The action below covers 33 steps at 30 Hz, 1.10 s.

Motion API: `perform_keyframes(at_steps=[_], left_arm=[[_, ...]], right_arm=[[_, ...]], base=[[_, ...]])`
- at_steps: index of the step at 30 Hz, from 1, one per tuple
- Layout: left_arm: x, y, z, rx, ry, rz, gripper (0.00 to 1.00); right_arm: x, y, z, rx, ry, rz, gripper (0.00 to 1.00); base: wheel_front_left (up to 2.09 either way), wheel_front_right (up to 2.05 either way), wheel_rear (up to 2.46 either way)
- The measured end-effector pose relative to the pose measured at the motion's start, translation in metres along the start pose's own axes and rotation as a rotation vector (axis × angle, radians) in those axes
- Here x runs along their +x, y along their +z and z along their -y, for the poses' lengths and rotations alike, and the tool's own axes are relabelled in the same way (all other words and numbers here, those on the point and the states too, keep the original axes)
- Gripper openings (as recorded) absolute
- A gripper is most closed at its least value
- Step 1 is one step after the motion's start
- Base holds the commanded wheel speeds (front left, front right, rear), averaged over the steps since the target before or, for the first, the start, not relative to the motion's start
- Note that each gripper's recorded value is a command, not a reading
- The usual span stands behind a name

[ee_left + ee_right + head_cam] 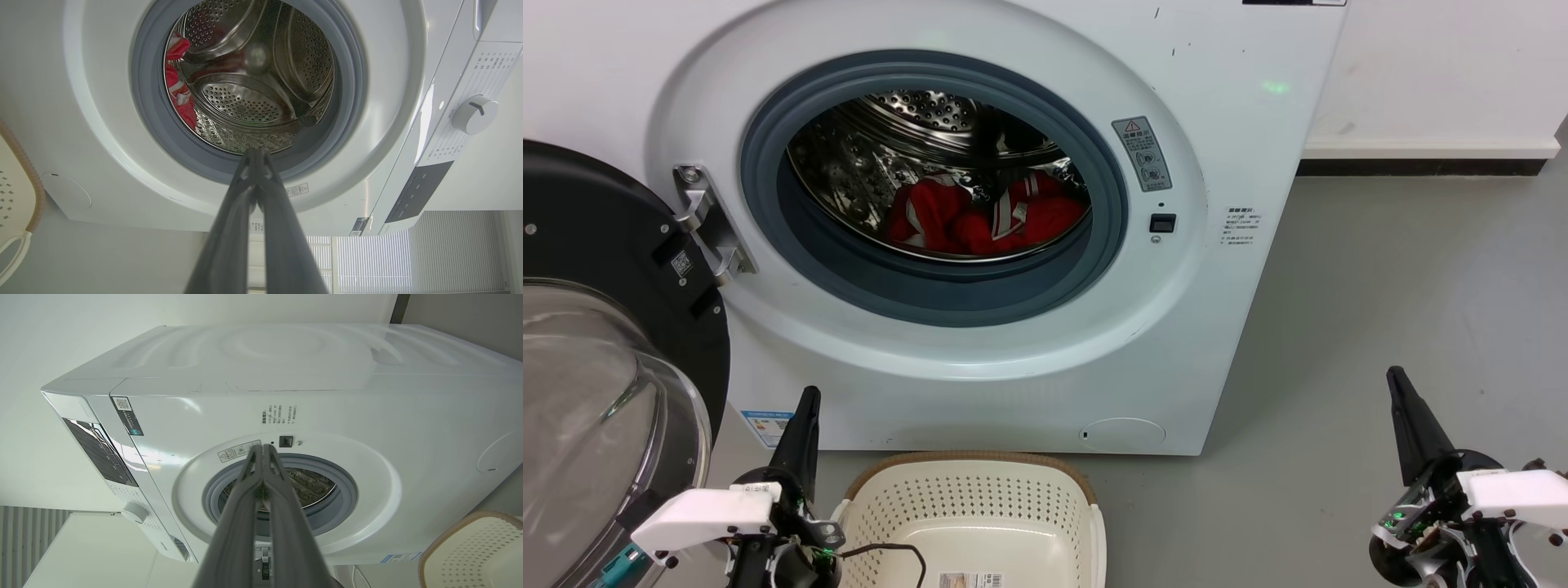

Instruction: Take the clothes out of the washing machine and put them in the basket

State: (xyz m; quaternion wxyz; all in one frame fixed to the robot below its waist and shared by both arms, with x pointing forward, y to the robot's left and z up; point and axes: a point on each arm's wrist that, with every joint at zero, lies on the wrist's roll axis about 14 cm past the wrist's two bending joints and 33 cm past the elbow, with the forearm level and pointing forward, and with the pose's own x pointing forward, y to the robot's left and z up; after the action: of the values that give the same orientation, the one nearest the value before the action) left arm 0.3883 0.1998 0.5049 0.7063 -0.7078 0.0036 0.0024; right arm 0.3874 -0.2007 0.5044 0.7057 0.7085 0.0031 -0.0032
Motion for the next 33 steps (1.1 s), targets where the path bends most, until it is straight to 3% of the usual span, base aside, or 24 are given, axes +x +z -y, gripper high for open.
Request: perform_keyframes(at_steps=[1,7,19,27,33], left_arm=[[0.000,0.000,0.000,0.000,0.000,0.000,1.00],[-0.012,-0.001,-0.027,-0.007,0.080,0.004,1.00],[-0.015,0.010,-0.025,0.056,0.078,0.064,1.00],[-0.017,0.027,-0.024,0.133,0.079,0.125,1.00],[-0.018,0.042,-0.018,0.219,0.070,0.176,1.00]], right_arm=[[0.000,0.000,0.000,0.000,0.000,0.000,1.00],[-0.012,0.001,0.025,0.006,-0.075,0.009,1.00],[-0.013,0.006,0.025,-0.039,-0.076,0.055,1.00],[-0.015,0.021,0.024,-0.121,-0.080,0.109,1.00],[-0.015,0.029,0.023,-0.271,-0.086,0.131,1.00]], base=[[0.00,0.00,0.00],[0.00,0.00,0.00],[0.00,0.00,0.00],[0.00,0.00,0.00],[0.00,0.00,0.00]])
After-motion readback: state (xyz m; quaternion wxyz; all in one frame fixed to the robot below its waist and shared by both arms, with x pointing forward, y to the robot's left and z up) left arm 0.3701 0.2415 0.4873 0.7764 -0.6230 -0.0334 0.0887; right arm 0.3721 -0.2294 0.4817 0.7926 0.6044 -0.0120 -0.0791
